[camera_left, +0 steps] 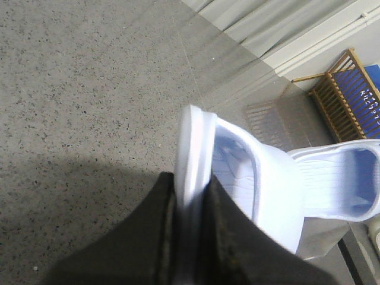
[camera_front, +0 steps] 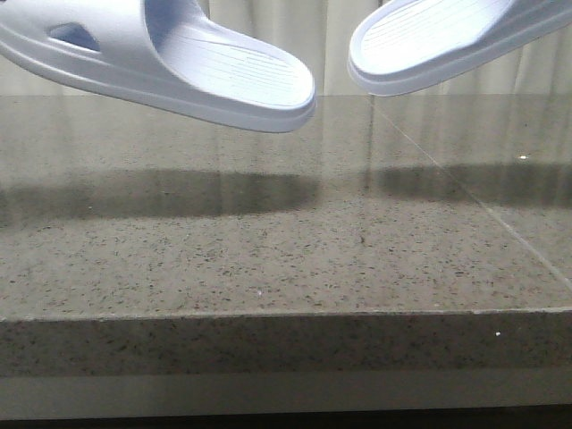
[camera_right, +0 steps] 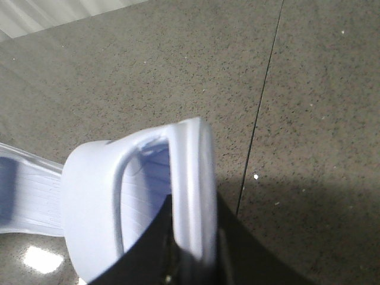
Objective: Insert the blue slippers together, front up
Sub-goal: 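Bring the right gripper's slipper toward the left, nesting it onto the first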
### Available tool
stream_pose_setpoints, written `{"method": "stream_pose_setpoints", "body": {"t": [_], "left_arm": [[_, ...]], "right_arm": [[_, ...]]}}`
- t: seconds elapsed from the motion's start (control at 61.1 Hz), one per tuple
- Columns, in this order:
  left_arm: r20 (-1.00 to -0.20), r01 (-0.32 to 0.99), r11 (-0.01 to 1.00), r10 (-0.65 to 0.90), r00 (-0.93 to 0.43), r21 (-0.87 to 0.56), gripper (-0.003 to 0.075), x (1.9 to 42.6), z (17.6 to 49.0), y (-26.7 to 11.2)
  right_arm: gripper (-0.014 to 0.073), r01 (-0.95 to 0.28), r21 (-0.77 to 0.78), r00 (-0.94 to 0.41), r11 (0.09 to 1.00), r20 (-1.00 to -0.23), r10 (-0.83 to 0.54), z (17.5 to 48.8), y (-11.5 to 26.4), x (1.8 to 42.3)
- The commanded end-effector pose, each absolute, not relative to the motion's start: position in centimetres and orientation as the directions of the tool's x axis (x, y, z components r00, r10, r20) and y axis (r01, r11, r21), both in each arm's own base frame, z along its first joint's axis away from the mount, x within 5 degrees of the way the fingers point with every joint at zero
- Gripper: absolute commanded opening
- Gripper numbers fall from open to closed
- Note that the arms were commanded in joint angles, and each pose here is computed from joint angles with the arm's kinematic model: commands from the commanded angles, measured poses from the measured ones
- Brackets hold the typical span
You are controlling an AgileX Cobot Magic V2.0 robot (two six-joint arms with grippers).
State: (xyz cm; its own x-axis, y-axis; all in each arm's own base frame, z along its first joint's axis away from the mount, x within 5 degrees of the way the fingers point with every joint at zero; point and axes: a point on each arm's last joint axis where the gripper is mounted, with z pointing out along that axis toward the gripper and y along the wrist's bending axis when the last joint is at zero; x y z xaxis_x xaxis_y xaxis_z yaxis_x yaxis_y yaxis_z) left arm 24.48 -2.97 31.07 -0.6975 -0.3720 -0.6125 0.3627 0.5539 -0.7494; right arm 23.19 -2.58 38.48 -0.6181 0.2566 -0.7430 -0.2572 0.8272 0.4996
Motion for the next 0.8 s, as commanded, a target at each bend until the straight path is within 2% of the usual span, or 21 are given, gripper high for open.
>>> {"method": "stream_pose_setpoints", "body": {"t": [0.0, 0.196, 0.393, 0.622, 0.786], "left_arm": [[-0.62, 0.409, 0.487, -0.433, -0.654, -0.772, -0.002, 24.4, 33.1, -3.3], [-0.514, 0.365, 0.37, -0.502, -0.695, -0.854, -0.002, 26.7, 32.2, -4.5], [-0.465, 0.344, 0.319, -0.49, -0.738, -0.883, -0.002, 28.6, 31.3, -5.9], [-0.428, 0.328, 0.279, -0.489, -0.76, -0.902, -0.002, 29.5, 30.8, -7.0], [-0.419, 0.319, 0.276, -0.504, -0.755, -0.907, -0.002, 29.6, 30.8, -7.1]], "right_arm": [[-0.0066, -0.307, 0.556, -0.544, 0.772, -0.768, 0.337, 40.2, -1.9, 22.4], [-0.0066, -0.379, 0.637, -0.538, 0.671, -0.742, 0.4, 40.6, -1.4, 22.8], [-0.0066, -0.374, 0.698, -0.566, 0.61, -0.693, 0.446, 39.8, -1.9, 24.3], [-0.0066, -0.34, 0.72, -0.581, 0.605, -0.667, 0.467, 38.3, -2.4, 26.2], [-0.0066, -0.334, 0.73, -0.613, 0.597, -0.649, 0.45, 37.1, -0.4, 27.9]]}}
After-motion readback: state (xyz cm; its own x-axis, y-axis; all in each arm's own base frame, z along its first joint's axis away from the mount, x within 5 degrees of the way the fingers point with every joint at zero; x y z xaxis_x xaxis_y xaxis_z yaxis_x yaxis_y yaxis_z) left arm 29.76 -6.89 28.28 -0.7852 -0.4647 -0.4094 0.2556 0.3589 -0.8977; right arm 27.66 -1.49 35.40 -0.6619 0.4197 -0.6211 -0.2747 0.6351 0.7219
